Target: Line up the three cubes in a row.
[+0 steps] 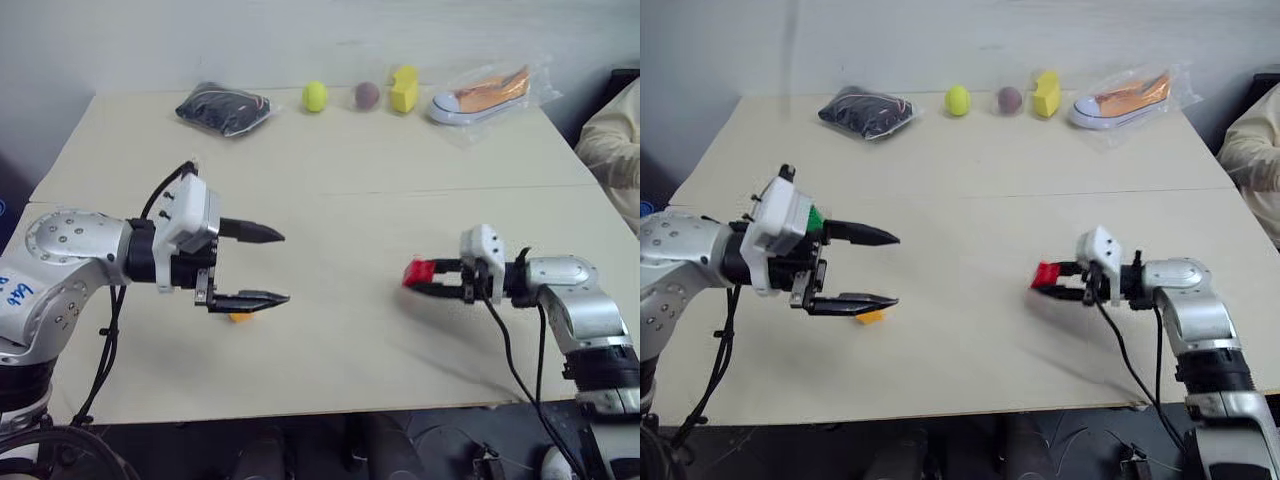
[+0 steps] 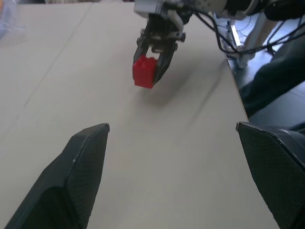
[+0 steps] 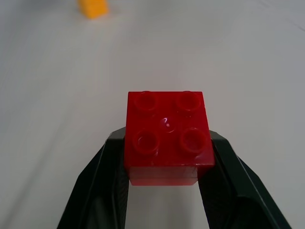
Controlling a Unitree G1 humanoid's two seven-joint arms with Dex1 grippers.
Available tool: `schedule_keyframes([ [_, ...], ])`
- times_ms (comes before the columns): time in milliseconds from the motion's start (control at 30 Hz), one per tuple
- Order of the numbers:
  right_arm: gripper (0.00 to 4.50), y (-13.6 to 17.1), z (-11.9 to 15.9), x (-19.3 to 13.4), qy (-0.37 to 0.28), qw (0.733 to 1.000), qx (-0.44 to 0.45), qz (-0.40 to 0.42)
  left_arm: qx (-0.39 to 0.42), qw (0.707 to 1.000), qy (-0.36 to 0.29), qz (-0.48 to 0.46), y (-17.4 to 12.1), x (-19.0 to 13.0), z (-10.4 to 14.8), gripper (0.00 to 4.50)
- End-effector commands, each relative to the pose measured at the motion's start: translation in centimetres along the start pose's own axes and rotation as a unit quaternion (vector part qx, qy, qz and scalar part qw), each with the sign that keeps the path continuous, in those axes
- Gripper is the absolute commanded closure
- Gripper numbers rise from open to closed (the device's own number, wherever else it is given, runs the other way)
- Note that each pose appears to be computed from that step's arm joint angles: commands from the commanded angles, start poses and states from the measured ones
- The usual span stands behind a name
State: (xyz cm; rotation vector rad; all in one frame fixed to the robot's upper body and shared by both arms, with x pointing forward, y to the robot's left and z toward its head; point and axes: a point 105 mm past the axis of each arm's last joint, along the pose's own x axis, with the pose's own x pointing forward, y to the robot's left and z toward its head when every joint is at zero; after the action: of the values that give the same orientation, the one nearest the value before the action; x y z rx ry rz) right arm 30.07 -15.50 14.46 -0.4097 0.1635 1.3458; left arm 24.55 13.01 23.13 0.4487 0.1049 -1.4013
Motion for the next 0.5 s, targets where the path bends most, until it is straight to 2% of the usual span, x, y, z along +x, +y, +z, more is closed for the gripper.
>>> schedule_keyframes([
  [33,2.99,2.6,0.7,1.7,0.013,0.996,-0.05,0.072,0.033,0.999,0.023,-0.005,-0.6,-0.2,-0.4,0.0],
  [200,2.99,2.7,-0.3,3.4,0.026,0.994,-0.069,0.083,0.039,0.999,0.034,-0.018,-1.5,0.0,-1.2,0.0],
  [500,2.99,2.4,-1.5,4.6,0.034,0.993,-0.069,0.092,0.034,0.999,0.039,-0.012,-2.0,-0.2,-1.7,0.0],
])
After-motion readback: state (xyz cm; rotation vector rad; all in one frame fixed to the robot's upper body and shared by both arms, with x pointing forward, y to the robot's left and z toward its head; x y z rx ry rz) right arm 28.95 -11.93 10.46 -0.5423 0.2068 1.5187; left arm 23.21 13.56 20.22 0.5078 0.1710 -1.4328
